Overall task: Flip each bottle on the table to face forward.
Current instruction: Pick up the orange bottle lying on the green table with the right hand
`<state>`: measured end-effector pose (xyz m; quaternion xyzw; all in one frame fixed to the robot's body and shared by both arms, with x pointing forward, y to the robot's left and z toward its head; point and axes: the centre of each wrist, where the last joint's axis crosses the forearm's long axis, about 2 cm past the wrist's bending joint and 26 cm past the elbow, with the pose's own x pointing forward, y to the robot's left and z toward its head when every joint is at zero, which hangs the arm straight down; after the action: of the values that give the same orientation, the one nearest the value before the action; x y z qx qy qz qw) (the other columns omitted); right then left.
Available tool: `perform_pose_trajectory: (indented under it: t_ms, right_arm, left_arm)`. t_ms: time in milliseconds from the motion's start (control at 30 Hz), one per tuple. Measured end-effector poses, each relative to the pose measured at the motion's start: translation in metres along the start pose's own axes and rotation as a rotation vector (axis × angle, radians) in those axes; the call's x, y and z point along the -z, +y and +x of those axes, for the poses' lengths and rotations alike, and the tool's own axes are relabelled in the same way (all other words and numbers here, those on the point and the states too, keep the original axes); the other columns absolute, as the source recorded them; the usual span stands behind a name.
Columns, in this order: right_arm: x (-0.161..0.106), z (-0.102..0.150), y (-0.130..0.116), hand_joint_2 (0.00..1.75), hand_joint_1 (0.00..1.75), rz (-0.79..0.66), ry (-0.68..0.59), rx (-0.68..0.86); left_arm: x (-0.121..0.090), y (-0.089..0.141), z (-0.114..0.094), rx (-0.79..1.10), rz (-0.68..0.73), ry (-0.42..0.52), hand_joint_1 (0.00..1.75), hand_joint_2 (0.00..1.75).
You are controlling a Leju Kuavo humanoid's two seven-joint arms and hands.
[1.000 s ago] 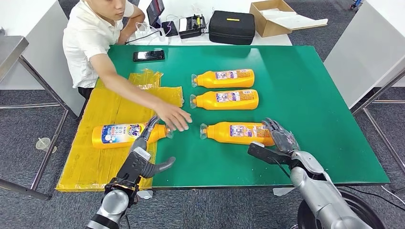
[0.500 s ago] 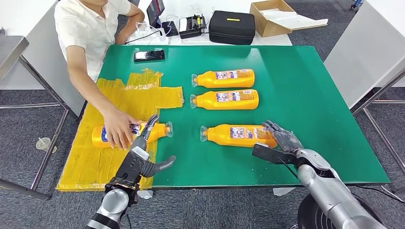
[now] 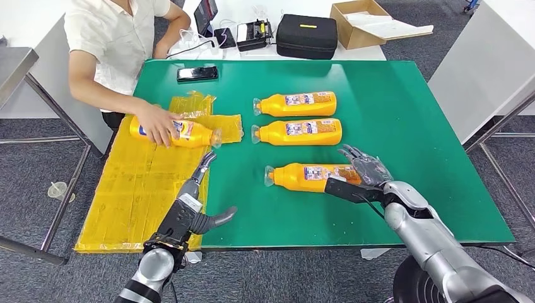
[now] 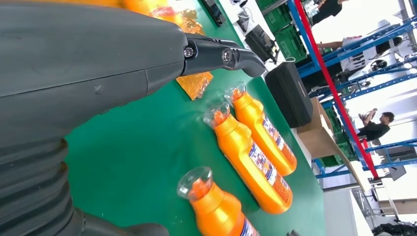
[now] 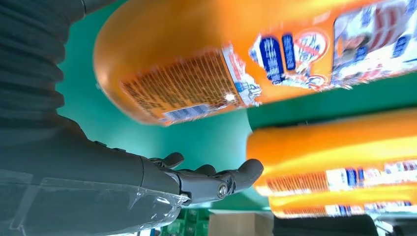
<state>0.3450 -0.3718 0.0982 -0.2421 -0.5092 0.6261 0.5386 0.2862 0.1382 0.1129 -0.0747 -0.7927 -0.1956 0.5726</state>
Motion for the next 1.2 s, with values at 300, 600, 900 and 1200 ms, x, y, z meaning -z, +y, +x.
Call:
perform_pose_trajectory:
  t_ms: [300,600,900,1200]
  right_arm:
    - [0.008,-0.002,0.000,1.75,0.00,0.060,-0.017,0.072]
    - [0.008,-0.005,0.011,1.75,0.00,0.104,-0.014,0.088]
    - [0.007,-0.009,0.014,1.75,1.68,0.147,-0.020,0.140]
    - [0.003,-0.015,0.016,1.75,1.75,0.159,-0.033,0.182]
  left_arm:
    - [0.005,-0.002,0.001,-0.023,-0.001,-0.014,0.00,1.75]
    - [0.006,-0.004,0.000,-0.030,0.000,-0.016,0.00,1.75]
    - [0.008,-0.004,-0.001,-0.032,-0.003,-0.020,0.00,1.75]
    - [0.012,-0.009,0.000,-0.053,-0.017,-0.028,0.00,1.75]
